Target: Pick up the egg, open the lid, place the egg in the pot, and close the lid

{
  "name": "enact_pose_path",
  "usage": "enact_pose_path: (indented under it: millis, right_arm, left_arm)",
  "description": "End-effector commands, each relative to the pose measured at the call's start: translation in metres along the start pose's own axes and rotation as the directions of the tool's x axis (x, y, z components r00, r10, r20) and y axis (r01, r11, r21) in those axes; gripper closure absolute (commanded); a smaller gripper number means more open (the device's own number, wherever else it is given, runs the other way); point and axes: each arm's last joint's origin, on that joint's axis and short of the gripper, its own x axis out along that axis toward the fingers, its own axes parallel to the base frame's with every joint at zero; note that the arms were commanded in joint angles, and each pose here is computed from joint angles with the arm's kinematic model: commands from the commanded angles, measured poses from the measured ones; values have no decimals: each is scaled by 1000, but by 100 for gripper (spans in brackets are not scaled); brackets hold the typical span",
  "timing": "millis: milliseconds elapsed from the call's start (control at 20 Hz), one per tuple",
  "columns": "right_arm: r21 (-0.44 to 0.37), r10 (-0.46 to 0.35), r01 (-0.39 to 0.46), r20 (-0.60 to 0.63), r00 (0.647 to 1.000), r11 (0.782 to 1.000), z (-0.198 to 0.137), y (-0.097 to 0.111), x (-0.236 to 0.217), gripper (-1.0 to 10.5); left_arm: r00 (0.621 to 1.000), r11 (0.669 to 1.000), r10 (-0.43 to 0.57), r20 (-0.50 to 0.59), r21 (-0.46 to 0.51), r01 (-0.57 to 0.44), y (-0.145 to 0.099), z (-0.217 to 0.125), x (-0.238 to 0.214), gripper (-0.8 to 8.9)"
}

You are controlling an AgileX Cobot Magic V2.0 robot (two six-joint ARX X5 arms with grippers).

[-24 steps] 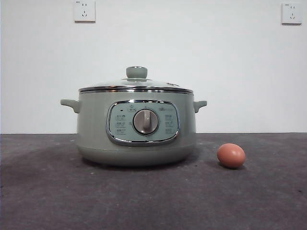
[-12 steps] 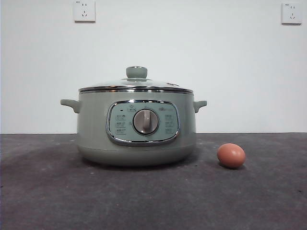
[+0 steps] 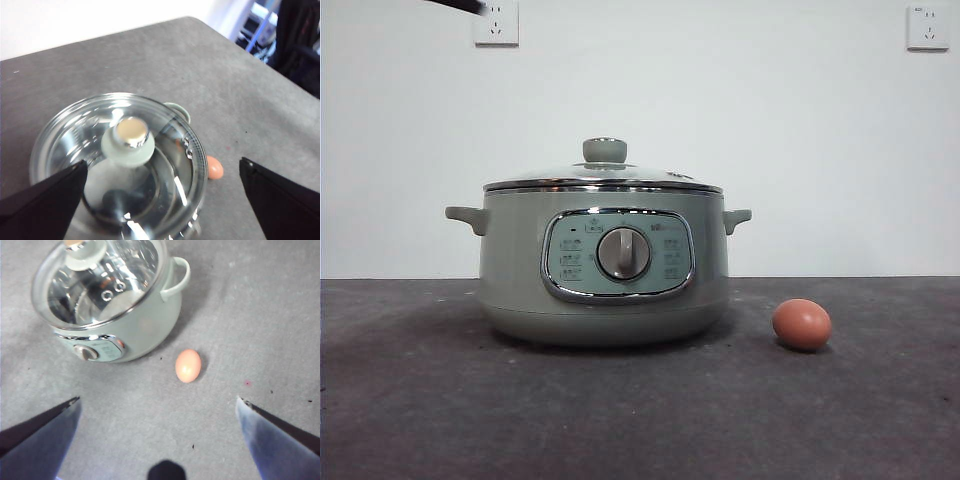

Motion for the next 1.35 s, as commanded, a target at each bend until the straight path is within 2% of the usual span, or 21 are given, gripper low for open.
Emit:
enact_pose_path:
  millis: [50,250,450,800,1000,1050,1150,1200,1350]
  right_arm:
    - [1,3,-3,-3,1000,1000,3,-2,3,349]
    - [4,3,-3,-8,1000,1000,4,-3,6,349]
    - [4,3,-3,-10,1000,1000,4,-3,7,349]
    - [4,3,-3,-10,1000,1000,5,-4,8,350]
    - [7,4,-4,-18,1000,1000,6,-5,11,350]
    - [8,4,-4,-20,1000,1000,6,-5,11,351]
    - [9,4,-4,-21,1000,1000,6,-6,12,351]
    - [10,4,-4,-23,1000,1000,6,-6,12,351]
    - [11,4,-4,-26,1000,1000,6,-6,13,351]
  left_arm:
    - [999,998,21,-44,60,-19,5,10,36,149]
    - [992,996,51,-116,73,-42,19,16,91,149]
    - [986,997,52,-160,64,-42,30,7,128,150]
    - [974,998,39,-224,54,-27,34,-10,158,154]
    - [967,995,80,-241,70,-65,30,-14,165,160]
    - [967,995,80,-240,72,-64,29,-14,165,185]
    - [966,994,96,-242,81,-78,26,-14,166,365]
    - [966,994,95,-242,81,-77,26,-14,166,414]
    - [966,994,91,-243,83,-73,24,-15,167,421]
